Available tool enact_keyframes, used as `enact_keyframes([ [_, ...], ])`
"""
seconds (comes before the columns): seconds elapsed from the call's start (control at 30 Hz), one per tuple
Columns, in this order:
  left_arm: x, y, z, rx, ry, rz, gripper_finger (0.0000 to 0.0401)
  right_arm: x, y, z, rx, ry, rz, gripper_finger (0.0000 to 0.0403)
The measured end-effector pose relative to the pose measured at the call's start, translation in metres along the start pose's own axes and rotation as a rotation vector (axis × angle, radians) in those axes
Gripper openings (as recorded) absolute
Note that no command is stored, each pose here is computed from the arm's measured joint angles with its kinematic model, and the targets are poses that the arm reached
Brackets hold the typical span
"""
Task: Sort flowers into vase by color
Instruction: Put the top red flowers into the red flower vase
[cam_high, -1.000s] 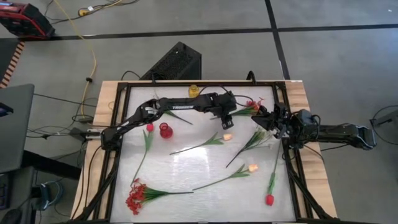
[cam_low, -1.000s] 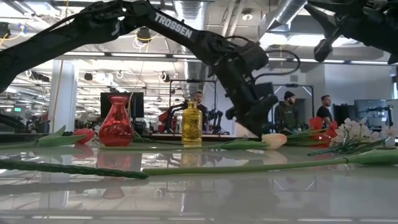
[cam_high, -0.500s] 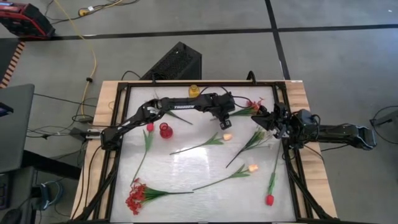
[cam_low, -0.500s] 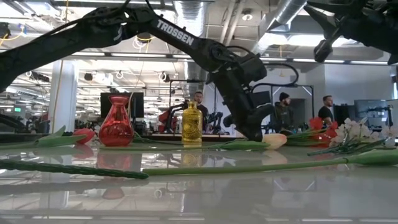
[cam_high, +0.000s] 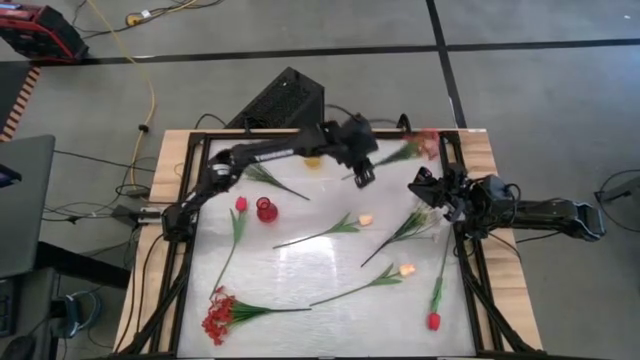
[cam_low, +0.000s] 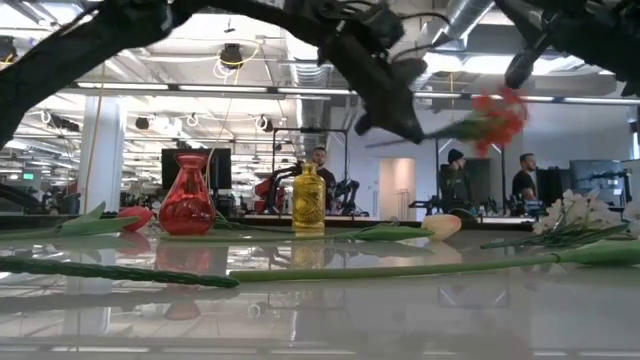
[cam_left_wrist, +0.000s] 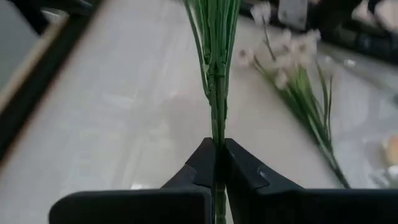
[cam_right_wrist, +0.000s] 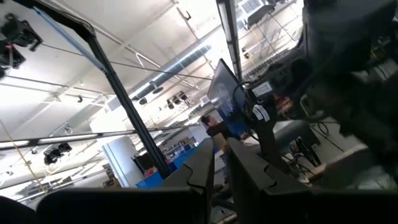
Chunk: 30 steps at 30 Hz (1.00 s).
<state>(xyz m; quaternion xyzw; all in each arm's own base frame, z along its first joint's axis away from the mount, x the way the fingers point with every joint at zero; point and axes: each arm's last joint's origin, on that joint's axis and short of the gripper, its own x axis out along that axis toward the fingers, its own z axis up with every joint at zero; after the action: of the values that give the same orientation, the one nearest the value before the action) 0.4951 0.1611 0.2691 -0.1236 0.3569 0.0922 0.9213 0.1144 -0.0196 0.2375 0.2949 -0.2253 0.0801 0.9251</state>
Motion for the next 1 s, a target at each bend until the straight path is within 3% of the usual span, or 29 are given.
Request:
enact_keyframes([
  [0.17,-0.042,0.01,0.005,-0.028,-0.083,0.038,0.0001,0.004,0.006,0.006,-0.006,0.004,0.044,0.0071],
  [0.3,-0.089,0.012,0.003,-0.041,-0.242,0.053,0.0,0.004,0.008,0.006,-0.034,0.012,0.063,0.0071],
  [0.43,-0.118,0.02,-0.025,-0.105,-0.484,0.043,0.0,0.005,0.007,0.005,-0.056,0.007,0.045,0.0071],
  [0.57,-0.149,0.039,-0.066,-0.146,-0.868,0.028,0.0,0.007,0.004,0.004,-0.072,-0.001,0.0,0.0071],
  [0.7,-0.142,0.068,-0.12,-0.173,-1.089,0.106,0.0,0.009,0.0,0.002,-0.07,-0.001,-0.038,0.0071],
  [0.8,-0.136,0.083,-0.138,-0.151,-1.168,0.119,0.0,0.01,-0.003,-0.001,-0.067,0.009,-0.065,0.0071],
  [1.0,-0.113,0.112,-0.15,-0.109,-1.093,0.062,0.0,0.013,-0.009,-0.005,-0.057,0.023,-0.113,0.0071],
])
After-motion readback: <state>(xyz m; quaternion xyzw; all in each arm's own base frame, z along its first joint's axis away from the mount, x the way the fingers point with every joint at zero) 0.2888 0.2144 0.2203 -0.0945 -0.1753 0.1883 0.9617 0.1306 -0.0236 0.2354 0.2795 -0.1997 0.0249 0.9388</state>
